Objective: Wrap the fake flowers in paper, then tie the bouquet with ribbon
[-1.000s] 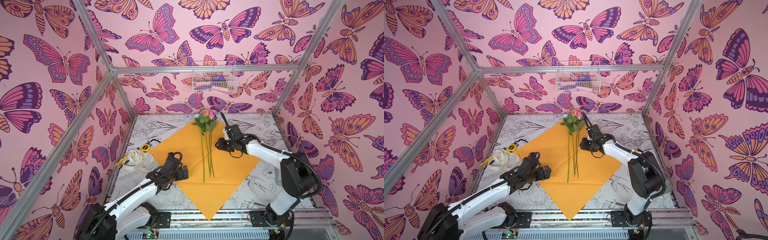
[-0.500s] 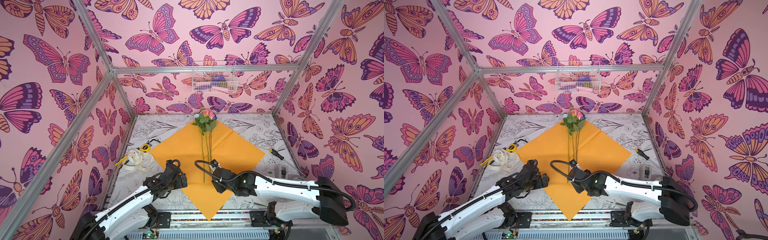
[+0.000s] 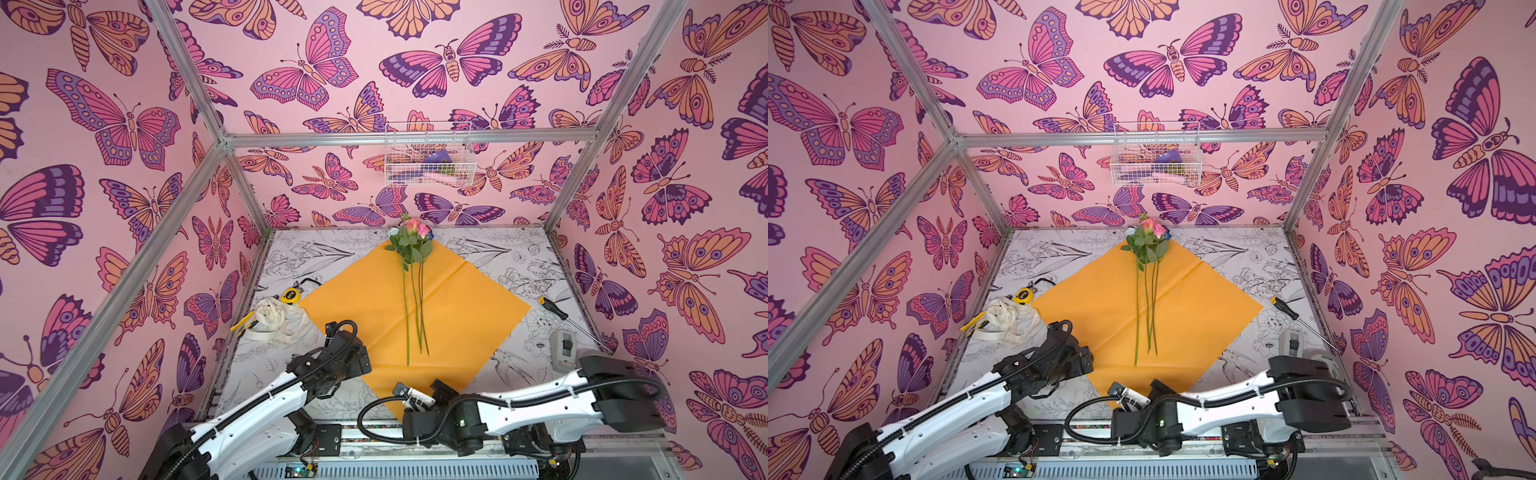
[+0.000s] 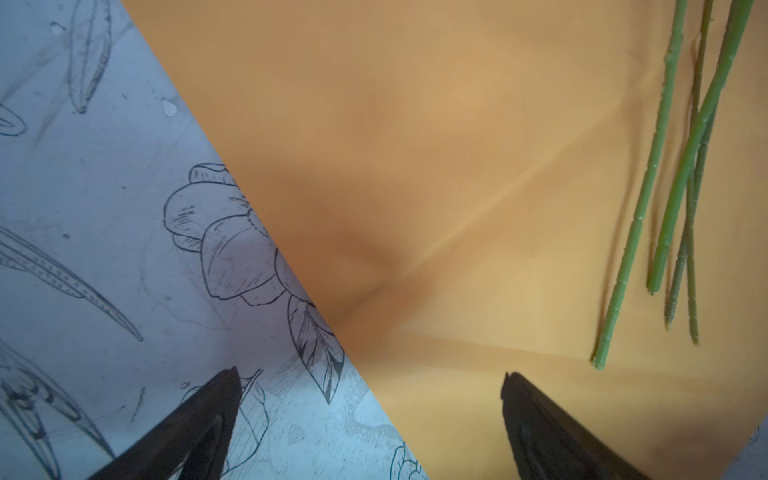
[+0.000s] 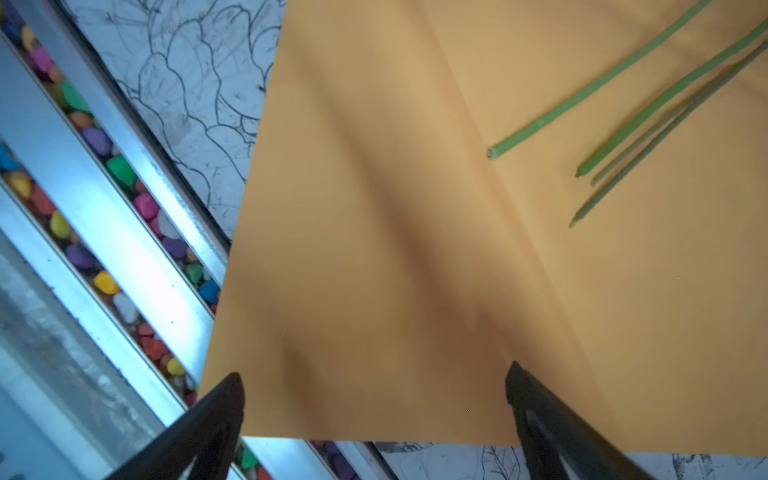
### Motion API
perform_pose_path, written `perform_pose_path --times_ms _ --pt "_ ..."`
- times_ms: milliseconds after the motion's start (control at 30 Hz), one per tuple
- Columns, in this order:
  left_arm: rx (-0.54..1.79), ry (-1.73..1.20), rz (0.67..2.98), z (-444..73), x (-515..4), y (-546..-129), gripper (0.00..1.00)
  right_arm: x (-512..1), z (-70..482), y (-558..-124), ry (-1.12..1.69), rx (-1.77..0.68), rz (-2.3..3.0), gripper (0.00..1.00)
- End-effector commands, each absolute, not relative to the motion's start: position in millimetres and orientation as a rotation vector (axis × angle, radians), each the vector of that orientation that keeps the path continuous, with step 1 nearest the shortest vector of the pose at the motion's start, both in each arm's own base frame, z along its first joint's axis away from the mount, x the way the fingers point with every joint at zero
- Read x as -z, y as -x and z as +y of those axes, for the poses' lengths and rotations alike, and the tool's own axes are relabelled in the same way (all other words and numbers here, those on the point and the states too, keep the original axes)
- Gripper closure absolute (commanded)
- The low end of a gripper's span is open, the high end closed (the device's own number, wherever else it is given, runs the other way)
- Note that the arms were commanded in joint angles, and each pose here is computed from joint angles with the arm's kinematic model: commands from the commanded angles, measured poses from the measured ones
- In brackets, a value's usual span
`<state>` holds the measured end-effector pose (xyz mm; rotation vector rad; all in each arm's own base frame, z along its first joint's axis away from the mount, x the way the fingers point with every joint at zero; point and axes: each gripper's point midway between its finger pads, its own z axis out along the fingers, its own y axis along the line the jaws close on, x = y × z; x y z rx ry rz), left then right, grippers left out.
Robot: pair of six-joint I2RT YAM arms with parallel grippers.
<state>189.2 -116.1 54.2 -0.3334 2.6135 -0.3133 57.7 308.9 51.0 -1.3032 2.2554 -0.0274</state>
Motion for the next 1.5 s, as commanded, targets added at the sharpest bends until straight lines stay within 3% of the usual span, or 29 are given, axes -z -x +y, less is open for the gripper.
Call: perform_pose_path --times_ms 0,467,633,800,1067,1367,1467 --pt "0.261 0.364 2.591 -109.8 -61.0 -193.7 0.0 -49.2 316.4 -54.9 1.319 0.151 2.217 0.02" --pt "0.287 0.363 2.613 -113.3 -58.8 -190.2 0.0 -19.3 308.9 -35.7 1.408 0.032 2.34 0.07" --pt "0.325 0.341 2.652 -118.8 -56.0 -184.0 0.0 -6.5 303.7 -34.8 1.393 0.053 2.395 0.18" --pt "0.423 0.32 2.734 -130.1 -48.2 -167.9 0.0 -6.9 299.6 -45.6 1.294 0.077 2.407 0.4" --pt "0.633 0.282 2.789 -147.2 -49.0 -145.1 0.04 -18.4 310.4 -64.2 1.201 0.069 2.351 0.66" --pt "0.841 0.13 2.69 -163.4 -69.2 -139.4 0.12 -48.1 319.3 -93.3 1.048 0.03 2.265 0.76" --pt "0.946 -0.025 2.588 -178.4 -86.2 -142.9 0.19 -48.6 321.4 -99.7 1.04 -0.001 2.277 0.77"
